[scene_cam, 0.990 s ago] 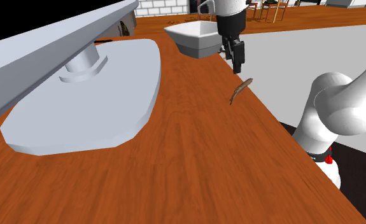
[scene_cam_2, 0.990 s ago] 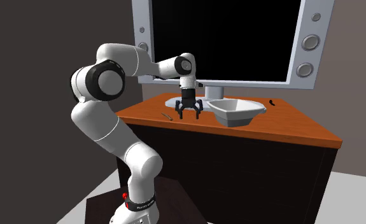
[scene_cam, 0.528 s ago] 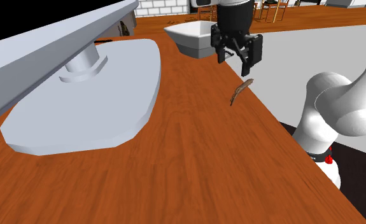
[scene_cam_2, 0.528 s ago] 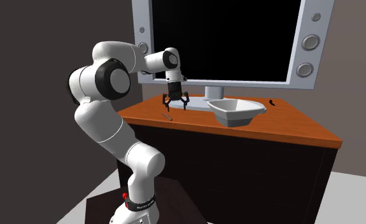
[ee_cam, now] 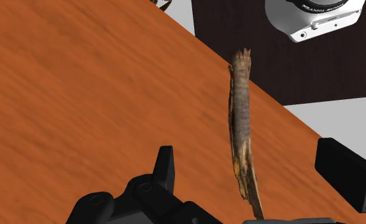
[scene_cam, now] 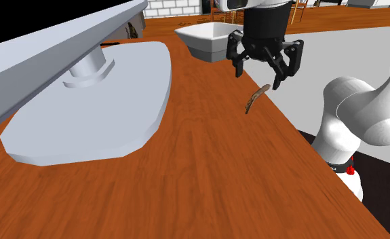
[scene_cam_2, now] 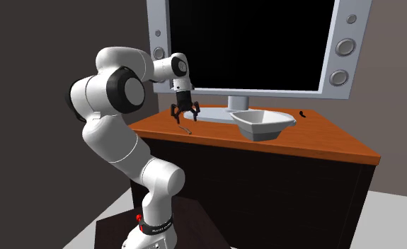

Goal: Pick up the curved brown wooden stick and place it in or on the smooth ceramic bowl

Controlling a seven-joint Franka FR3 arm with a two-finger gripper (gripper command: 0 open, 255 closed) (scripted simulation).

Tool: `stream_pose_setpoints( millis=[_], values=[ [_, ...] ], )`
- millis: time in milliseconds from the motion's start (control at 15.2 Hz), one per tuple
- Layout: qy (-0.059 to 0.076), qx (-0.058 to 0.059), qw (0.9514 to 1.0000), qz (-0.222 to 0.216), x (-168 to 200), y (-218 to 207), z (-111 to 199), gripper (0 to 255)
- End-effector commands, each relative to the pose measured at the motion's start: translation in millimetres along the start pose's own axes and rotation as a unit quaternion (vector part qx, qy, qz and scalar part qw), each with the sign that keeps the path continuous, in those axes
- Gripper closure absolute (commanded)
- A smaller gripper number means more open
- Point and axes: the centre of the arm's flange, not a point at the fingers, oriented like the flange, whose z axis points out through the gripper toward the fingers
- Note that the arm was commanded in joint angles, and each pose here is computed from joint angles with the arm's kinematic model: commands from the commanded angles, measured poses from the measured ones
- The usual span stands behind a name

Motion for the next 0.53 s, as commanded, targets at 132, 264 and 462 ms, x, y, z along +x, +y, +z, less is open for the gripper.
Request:
stream_pose_setpoints(
  millis=[132, 264, 462],
  values=[
    [0.0, 0.0, 1.0, -0.002, 0.2, 0.0, 20.1, 0],
    [0.0, 0.0, 1.0, -0.002, 0.2, -0.1, 23.1, 0],
    [0.0, 0.0, 1.0, -0.002, 0.2, 0.0, 23.1, 0]
  ],
)
